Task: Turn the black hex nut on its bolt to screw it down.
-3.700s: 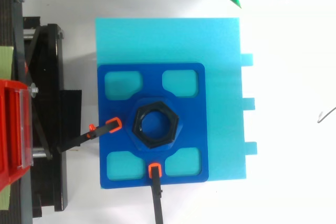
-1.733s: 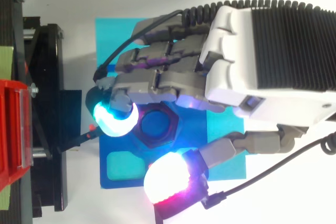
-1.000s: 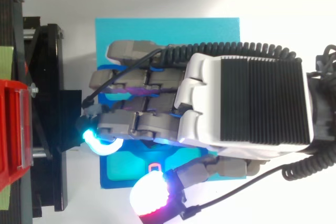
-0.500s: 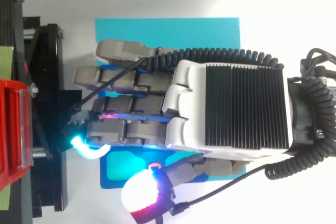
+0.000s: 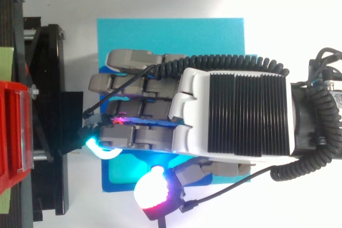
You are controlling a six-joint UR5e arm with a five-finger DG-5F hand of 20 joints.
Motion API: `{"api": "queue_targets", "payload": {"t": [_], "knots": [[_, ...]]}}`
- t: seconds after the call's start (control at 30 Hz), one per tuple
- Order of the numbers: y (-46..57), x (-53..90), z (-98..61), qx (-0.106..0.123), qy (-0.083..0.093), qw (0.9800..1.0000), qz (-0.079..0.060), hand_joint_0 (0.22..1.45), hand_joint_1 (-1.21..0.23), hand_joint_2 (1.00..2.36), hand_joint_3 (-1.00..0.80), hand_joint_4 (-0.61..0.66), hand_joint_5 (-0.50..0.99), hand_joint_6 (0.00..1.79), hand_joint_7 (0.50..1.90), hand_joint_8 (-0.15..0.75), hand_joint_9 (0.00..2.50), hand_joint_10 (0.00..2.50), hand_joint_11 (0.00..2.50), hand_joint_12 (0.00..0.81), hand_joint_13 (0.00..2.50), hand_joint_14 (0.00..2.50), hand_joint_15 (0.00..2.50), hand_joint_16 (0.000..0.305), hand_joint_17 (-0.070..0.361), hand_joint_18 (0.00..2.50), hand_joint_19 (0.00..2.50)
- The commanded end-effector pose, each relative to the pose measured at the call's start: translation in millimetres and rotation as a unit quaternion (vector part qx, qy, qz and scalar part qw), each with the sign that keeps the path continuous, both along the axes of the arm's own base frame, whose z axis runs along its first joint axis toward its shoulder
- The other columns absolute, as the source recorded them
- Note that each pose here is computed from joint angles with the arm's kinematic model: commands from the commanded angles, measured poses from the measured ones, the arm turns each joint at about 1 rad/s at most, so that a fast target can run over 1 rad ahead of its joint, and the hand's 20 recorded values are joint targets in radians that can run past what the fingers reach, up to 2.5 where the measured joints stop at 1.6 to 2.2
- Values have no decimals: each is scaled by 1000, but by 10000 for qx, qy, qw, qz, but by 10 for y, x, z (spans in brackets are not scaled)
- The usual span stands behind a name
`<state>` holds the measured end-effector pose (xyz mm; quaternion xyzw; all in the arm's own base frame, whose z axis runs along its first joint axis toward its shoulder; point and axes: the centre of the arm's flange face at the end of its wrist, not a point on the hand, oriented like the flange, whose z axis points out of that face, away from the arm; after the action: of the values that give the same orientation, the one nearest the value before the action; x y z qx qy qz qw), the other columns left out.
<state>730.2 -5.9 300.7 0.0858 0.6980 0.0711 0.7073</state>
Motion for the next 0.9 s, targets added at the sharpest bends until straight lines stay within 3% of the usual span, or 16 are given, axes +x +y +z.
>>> {"api": "queue_targets", "payload": {"t": [0.0, 0.13, 0.23, 0.5, 0.63, 0.87], "knots": [[0, -4, -2, -38, 17, 10000, 3, 496, -484, 1000, -500, 89, -108, 503, 1030, 181, 685, 7, 202, 158, 419, 1, 0, 15, 35, 202, 43], [16, -4, -2, -76, 18, 10000, 33, 496, -484, 1000, -500, 89, -108, 503, 1033, 181, 689, 7, 204, 161, 433, 0, 5, 15, 34, 224, 51], [54, -5, -4, -156, 24, 9997, 178, 498, -488, 1000, -500, 85, -107, 503, 1032, 187, 703, 8, 213, 166, 451, 0, 19, 16, 37, 256, 68], [69, -20, -19, -186, 98, 9994, 271, 500, -493, 1000, -500, 79, -110, 503, 1076, 187, 704, 8, 227, 170, 466, 1, 48, 17, 38, 276, 87], [124, -23, -20, -180, 104, 9992, 356, 500, -494, 1000, -500, 80, -109, 502, 1092, 192, 695, 8, 235, 174, 471, 1, 59, 17, 39, 279, 104], [125, -24, -22, -181, 112, 9991, 364, 499, -495, 1000, -500, 86, -110, 503, 1097, 192, 693, 10, 237, 179, 494, 3, 78, 18, 40, 297, 117]]}}
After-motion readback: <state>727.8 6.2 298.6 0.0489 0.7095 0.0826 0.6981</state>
